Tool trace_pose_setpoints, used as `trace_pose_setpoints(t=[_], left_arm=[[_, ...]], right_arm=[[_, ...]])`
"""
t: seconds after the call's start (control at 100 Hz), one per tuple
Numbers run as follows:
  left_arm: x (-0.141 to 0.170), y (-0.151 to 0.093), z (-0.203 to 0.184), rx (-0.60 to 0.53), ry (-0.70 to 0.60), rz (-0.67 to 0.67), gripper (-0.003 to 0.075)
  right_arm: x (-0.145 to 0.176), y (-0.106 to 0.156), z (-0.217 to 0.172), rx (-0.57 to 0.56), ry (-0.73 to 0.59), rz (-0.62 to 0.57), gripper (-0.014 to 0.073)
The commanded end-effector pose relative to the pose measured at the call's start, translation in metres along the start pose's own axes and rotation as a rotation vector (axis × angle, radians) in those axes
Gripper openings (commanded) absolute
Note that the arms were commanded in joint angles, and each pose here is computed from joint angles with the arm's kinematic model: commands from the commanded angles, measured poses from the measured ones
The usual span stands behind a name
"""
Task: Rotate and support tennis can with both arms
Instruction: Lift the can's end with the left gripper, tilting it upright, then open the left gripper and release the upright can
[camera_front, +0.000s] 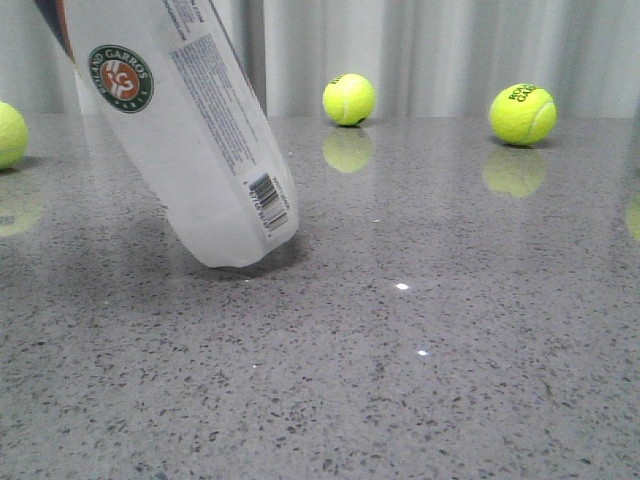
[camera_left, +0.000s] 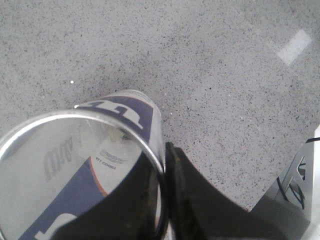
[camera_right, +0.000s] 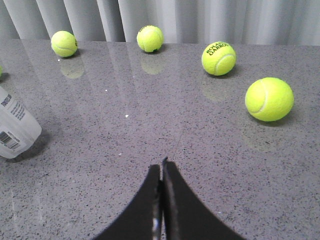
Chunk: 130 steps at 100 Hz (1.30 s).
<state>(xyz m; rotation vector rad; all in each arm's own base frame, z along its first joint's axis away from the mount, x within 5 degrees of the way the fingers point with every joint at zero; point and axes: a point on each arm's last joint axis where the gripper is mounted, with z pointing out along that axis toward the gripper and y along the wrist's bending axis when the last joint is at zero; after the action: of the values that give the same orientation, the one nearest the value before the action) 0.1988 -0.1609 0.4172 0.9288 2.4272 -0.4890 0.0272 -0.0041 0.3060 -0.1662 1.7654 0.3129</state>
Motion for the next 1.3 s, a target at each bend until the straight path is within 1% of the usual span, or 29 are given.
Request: trace_pose_setpoints(t=[0.0,0.17,0.24,0.33,0.36,0.38,0.43,0.48,0.5,0.55,0.68,0.87,1.0,1.14,1.29], left_arm=[[-0.006,-0.006,-0.012,-0.002,-0.077,0.008,-0.0021],[-0.006,-0.006,-0.012,-0.003,-0.083,0.008,-0.0013],[-0.006,-0.006,-0.012,0.000,-0.085,0.007,0.0036],[-0.007,-0.007,-0.012,0.007,-0.094,0.005,0.0155],[-0.008,-0.007,-0.012,0.013,-0.101,0.002,0.0216],[-0.008,-0.008,-0.012,0.015,-0.107,0.001,0.0242],[-0.010,-0.007,-0.012,0.014,-0.122,0.001,0.0349],[-0.011,-0.007,-0.013,0.012,-0.139,0.001,0.0428],[-0.012,-0.007,-0.013,0.011,-0.145,0.001,0.0453],[-0.014,-0.007,-0.013,0.009,-0.164,0.000,0.0485],[-0.017,-0.009,-0.014,0.027,-0.205,-0.009,0.0482],[-0.024,-0.018,-0.016,0.127,-0.277,-0.007,0.0482],[-0.028,-0.017,-0.017,0.120,-0.331,-0.011,0.0482],[-0.031,-0.016,-0.018,0.114,-0.362,-0.013,0.0482],[-0.035,-0.016,-0.023,0.097,-0.432,0.015,0.0475]], right_arm=[[-0.013,0.002,-0.002,-0.014,-0.092,-0.019,-0.0056],[-0.013,0.002,-0.002,-0.014,-0.092,-0.019,-0.0056],[-0.013,0.002,-0.002,-0.014,-0.092,-0.019,-0.0056],[-0.013,0.002,-0.002,-0.014,-0.092,-0.019,-0.0056],[-0.013,0.002,-0.002,-0.014,-0.092,-0.019,-0.0056],[-0.013,0.002,-0.002,-0.014,-0.092,-0.019,-0.0056],[-0.013,0.002,-0.002,-0.014,-0.092,-0.019,-0.0056],[-0.013,0.002,-0.002,-0.014,-0.092,-0.019,-0.0056],[-0.013,0.002,-0.002,-0.014,-0.092,-0.019,-0.0056],[-0.013,0.002,-0.002,-0.014,-0.092,-0.019,-0.0056],[-0.013,0.002,-0.002,-0.014,-0.092,-0.019,-0.0056],[-0.013,0.002,-0.002,-0.014,-0.092,-0.019,-0.0056],[-0.013,0.002,-0.002,-0.014,-0.092,-0.019,-0.0056],[-0.013,0.002,-0.002,-0.014,-0.092,-0.019,-0.0056],[-0.013,0.002,-0.002,-0.014,-0.092,-0.019,-0.0056]])
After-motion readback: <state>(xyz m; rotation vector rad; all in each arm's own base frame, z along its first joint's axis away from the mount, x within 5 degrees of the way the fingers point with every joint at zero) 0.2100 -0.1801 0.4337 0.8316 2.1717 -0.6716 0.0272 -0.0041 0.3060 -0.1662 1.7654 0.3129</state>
